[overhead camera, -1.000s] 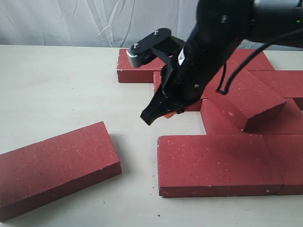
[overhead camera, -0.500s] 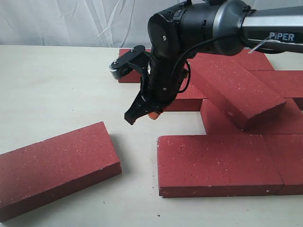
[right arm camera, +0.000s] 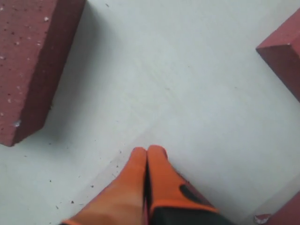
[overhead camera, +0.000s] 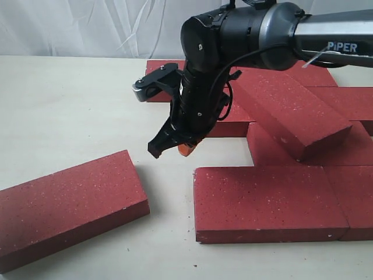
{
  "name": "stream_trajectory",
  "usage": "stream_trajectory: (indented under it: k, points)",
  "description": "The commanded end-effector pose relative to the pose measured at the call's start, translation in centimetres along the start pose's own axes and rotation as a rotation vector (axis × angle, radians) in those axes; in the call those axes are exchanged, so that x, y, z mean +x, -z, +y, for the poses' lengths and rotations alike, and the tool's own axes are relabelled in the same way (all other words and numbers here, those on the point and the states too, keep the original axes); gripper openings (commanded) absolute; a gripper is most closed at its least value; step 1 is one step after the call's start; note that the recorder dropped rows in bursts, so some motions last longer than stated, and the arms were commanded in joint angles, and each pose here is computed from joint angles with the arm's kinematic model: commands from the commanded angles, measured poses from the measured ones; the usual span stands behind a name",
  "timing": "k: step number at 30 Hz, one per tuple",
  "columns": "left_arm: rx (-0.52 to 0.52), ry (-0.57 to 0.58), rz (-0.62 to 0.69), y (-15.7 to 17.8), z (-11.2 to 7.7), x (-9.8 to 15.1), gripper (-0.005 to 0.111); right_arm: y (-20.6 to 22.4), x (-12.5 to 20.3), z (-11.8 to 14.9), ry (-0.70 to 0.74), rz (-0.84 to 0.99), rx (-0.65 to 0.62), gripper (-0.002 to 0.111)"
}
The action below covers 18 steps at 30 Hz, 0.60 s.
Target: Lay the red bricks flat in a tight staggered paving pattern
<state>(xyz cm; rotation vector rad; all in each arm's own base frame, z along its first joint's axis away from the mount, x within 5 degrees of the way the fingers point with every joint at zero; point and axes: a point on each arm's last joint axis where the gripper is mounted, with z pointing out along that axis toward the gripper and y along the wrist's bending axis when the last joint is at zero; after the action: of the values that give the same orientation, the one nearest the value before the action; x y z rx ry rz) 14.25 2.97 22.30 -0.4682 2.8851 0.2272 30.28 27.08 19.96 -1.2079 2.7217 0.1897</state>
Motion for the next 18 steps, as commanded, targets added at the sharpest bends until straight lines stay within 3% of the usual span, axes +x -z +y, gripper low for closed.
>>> stream_trajectory:
  k: [1,10,15,18]
  points:
    - [0.033,0.036,0.029,0.0,-0.2,0.5,0.0,0.4,-0.3,-0.1,-0.008,-0.03,-0.007,-0.001]
    - [0.09,-0.041,0.087,-0.8,-1.0,0.4,0.0,0.4,-0.4,0.1,-0.027,-0.039,-0.028,-0.001]
    - [0.161,0.009,0.107,-2.8,-2.3,-1.1,0.0,-0.6,-1.3,1.3,-0.018,-0.124,-0.04,-0.001]
    - [0.147,0.001,0.142,-3.8,-2.5,-1.4,0.0,-2.7,-1.7,1.2,-0.012,-0.126,-0.028,-0.001]
